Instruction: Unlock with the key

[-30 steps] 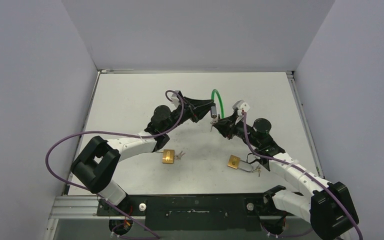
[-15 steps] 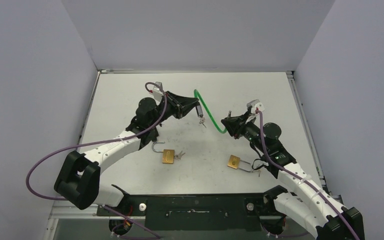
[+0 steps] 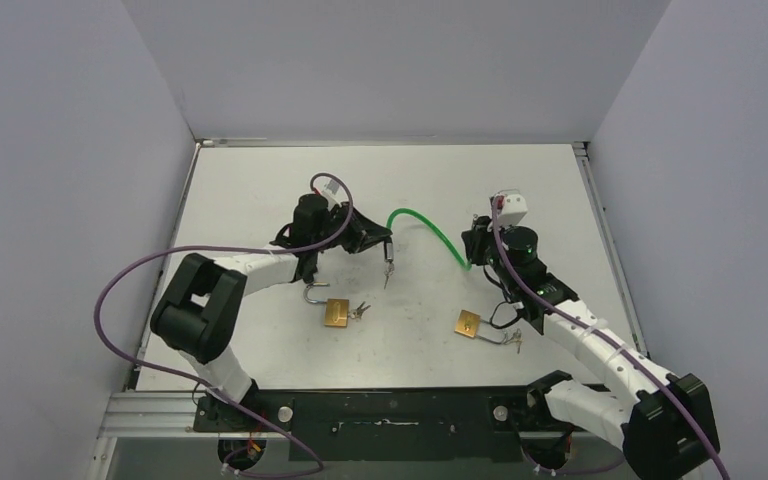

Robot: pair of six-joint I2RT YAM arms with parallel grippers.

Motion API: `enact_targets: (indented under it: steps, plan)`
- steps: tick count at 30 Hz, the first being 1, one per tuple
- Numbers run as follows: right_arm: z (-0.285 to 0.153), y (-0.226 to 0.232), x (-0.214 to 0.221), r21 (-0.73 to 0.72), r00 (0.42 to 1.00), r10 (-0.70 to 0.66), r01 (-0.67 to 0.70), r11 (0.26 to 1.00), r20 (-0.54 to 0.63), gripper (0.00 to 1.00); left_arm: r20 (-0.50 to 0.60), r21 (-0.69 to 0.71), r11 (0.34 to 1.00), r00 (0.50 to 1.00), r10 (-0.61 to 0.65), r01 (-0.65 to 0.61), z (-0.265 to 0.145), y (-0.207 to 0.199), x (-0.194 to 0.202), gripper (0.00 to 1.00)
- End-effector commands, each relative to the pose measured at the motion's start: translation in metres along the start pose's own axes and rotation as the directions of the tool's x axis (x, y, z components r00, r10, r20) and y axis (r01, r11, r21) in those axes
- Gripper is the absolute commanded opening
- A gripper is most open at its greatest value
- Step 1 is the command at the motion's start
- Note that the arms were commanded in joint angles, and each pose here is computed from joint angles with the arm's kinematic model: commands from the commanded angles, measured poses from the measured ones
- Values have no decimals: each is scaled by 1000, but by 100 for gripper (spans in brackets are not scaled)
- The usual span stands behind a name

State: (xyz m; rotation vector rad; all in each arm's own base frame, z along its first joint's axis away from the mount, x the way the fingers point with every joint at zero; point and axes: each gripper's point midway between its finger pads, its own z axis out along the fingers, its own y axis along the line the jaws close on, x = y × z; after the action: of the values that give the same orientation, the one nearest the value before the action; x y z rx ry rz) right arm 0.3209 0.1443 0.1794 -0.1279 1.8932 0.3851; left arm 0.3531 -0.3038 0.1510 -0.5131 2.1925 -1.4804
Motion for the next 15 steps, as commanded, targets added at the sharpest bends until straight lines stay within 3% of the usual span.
enact_targets:
  steps: [1,4,6,8,11,15]
  plan:
    - [10,-30,-41,198,995,-31,11,980,100,1,24,46,985,986,168,-169,20,-4,-22,0]
    - [17,-32,-45,217,994,-58,36,975,95,4,12,53,990,992,129,-130,32,11,-33,1]
    - [23,-29,-41,203,994,-74,57,978,79,8,15,55,993,994,104,-105,39,20,-38,8]
    - [33,-16,-30,118,995,-88,83,990,36,11,10,53,994,995,98,-98,45,29,-41,16]
    - [45,17,-12,-130,994,-97,90,987,-47,10,-8,16,997,998,69,-69,55,49,-42,22]
    - [54,27,8,-207,989,-85,59,977,-122,7,10,-24,998,998,59,-59,60,67,-52,24]
